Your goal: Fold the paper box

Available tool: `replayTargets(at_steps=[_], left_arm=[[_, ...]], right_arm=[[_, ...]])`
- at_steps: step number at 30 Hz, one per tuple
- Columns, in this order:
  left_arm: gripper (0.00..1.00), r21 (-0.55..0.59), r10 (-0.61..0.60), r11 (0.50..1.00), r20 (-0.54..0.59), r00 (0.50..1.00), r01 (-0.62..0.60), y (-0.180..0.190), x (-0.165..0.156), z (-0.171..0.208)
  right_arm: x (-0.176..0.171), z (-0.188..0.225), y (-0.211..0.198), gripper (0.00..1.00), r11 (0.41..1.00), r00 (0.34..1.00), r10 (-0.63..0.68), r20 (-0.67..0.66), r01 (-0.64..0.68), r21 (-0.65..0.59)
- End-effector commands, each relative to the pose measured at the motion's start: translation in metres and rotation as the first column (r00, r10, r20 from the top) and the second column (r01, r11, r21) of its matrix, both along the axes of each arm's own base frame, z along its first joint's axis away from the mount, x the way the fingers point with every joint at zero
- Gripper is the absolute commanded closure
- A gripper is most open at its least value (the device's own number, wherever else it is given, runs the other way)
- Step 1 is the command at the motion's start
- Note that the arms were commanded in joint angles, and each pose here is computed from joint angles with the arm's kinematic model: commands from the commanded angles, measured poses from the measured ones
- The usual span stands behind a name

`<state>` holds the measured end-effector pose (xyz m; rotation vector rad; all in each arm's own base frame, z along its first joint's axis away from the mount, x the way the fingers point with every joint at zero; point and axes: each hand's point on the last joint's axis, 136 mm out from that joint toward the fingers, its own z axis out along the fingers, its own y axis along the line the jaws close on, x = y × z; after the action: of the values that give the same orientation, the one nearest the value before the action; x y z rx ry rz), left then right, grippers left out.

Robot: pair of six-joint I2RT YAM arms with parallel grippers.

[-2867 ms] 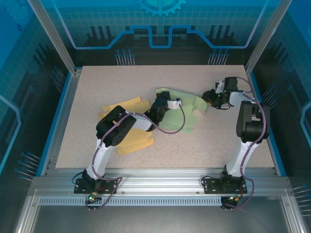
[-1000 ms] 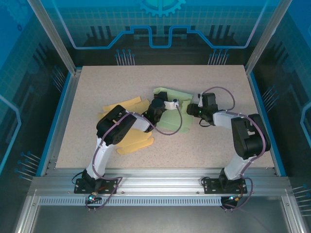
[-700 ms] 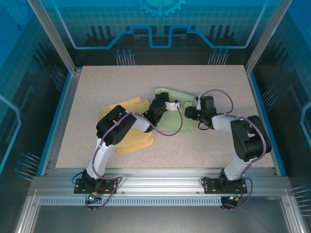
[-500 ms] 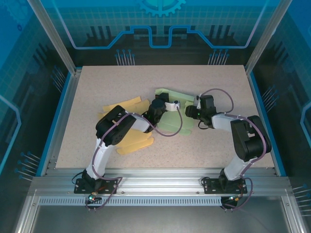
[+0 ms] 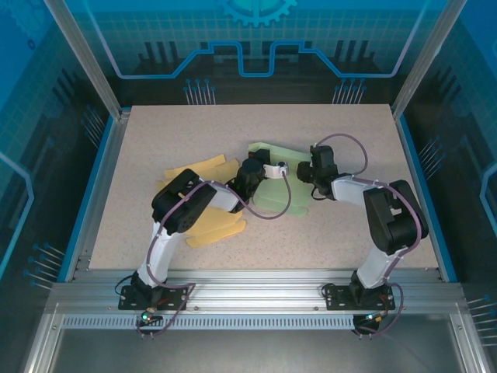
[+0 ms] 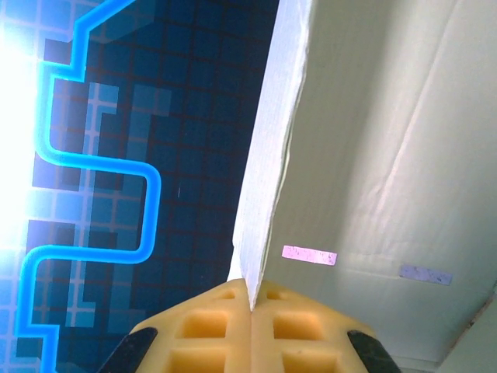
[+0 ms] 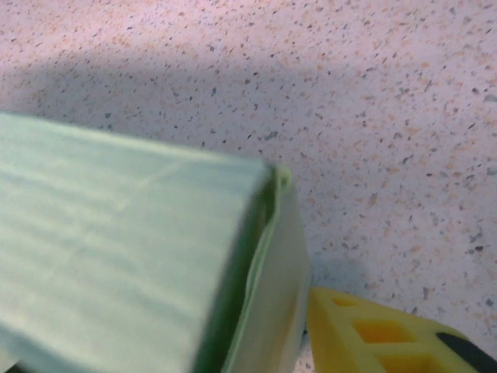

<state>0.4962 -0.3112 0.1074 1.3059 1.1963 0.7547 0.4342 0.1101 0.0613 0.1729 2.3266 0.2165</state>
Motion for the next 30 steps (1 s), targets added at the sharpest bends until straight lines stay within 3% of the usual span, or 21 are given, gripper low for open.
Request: replayTargets(at_steps=[1, 5, 9, 14, 16, 18, 21, 24, 26, 30], left_arm=[[0.98, 0.03, -0.053, 0.998, -0.128, 0.99, 0.057, -0.01, -0.018, -0.029], [0.81, -0.05, -0.014, 0.999, -0.096, 0.995, 0.009, -0.012, -0.015, -0.002], [0.6, -0.15, 0.026, 0.988, -0.055, 0.998, -0.034, -0.013, -0.019, 0.036], [0.07, -0.289, 0.06, 0.955, -0.019, 0.998, -0.063, -0.013, -0.042, 0.085], [0.01, -0.366, 0.096, 0.925, -0.024, 0.995, -0.098, -0.006, -0.049, 0.103], [0.01, -0.467, 0.146, 0.871, -0.048, 0.988, -0.151, 0.006, -0.057, 0.122], [0.01, -0.62, 0.201, 0.747, -0.133, 0.97, -0.24, 0.031, -0.073, 0.143], [0.01, -0.754, 0.198, 0.566, -0.268, 0.943, -0.334, 0.057, -0.092, 0.157], [0.01, -0.814, 0.122, 0.439, -0.365, 0.923, -0.38, 0.067, -0.108, 0.165], [0.01, -0.844, -0.095, 0.266, -0.503, 0.859, -0.465, 0.069, -0.135, 0.165]], right_arm=[[0.006, 0.006, -0.006, 0.66, 0.996, 0.998, -0.048, 0.029, 0.05, -0.07], [0.005, 0.008, -0.005, 0.83, 0.994, 0.998, -0.046, 0.041, 0.05, -0.095], [0.0, 0.011, -0.007, 0.92, 0.988, 0.998, -0.051, 0.04, 0.056, -0.141], [-0.008, 0.021, -0.011, 0.97, 0.984, 0.998, -0.041, 0.049, 0.049, -0.174], [-0.01, 0.03, -0.013, 1.0, 0.982, 0.998, -0.039, 0.058, 0.049, -0.181], [-0.022, 0.025, -0.016, 1.0, 0.98, 0.999, -0.027, 0.035, 0.033, -0.197], [-0.031, 0.031, -0.016, 1.0, 0.98, 0.999, 0.005, 0.034, 0.002, -0.197], [-0.041, 0.036, -0.017, 1.0, 0.98, 0.999, 0.028, 0.027, -0.022, -0.2], [-0.048, 0.039, -0.019, 1.0, 0.979, 0.999, 0.035, 0.024, -0.029, -0.2], [-0.059, 0.046, -0.02, 1.0, 0.985, 0.999, 0.041, 0.033, -0.035, -0.167]])
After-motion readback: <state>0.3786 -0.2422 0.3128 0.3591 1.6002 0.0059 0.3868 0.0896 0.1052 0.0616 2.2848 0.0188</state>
